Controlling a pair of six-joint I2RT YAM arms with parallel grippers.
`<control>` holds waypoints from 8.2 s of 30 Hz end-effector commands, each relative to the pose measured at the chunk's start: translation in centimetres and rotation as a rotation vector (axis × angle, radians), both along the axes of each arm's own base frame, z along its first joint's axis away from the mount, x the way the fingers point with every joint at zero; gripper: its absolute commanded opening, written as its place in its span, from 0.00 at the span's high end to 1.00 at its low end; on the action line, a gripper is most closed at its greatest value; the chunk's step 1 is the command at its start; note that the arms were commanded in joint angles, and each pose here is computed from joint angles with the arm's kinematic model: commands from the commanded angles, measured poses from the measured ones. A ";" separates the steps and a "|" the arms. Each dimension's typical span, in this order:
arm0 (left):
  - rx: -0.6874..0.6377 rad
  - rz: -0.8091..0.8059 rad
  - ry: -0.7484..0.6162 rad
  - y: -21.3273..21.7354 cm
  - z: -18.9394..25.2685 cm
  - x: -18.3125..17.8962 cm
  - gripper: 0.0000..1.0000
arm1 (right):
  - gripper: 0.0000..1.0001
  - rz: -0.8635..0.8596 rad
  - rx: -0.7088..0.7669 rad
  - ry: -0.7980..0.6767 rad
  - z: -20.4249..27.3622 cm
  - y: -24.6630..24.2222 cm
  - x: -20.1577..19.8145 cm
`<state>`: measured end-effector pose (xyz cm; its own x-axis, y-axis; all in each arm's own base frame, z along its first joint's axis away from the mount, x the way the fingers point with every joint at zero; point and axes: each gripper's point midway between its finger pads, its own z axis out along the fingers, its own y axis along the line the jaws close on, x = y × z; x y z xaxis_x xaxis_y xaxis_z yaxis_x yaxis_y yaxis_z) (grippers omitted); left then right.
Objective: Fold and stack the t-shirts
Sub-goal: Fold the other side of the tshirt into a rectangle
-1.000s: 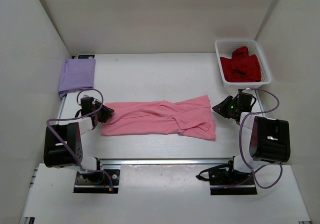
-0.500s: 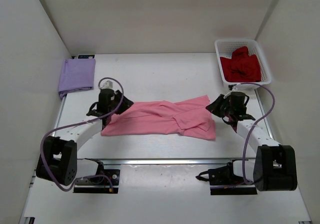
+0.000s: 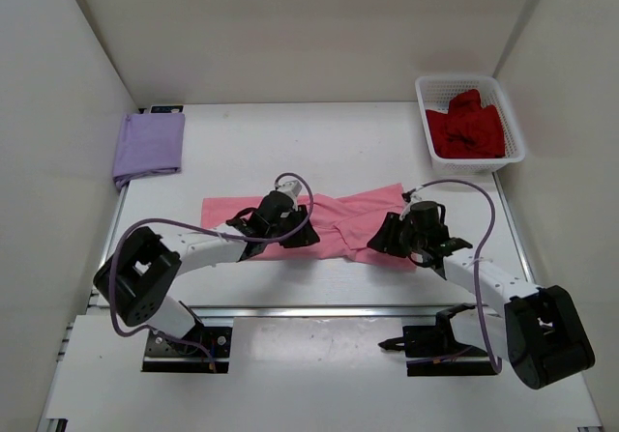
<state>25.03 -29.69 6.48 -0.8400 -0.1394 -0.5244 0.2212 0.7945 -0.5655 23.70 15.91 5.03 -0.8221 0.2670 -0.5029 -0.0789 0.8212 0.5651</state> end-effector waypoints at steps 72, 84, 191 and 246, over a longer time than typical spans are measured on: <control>-0.161 -0.038 0.086 -9.6 -0.8 0.2 0.57 | 0.76 -0.035 0.165 -0.038 2.1 -0.7 -1.9; -0.185 -0.016 0.101 -10.7 -1.3 0.5 0.70 | 0.77 -0.079 0.173 -0.045 1.7 -1.6 -2.0; -0.502 -0.051 0.340 -6.4 1.4 -2.6 0.71 | 0.89 -0.133 0.040 0.021 -0.8 -4.0 -2.2; -0.096 0.561 0.277 21.8 -4.4 -0.2 0.62 | 0.62 -0.437 -0.061 -0.043 1.7 -13.0 7.8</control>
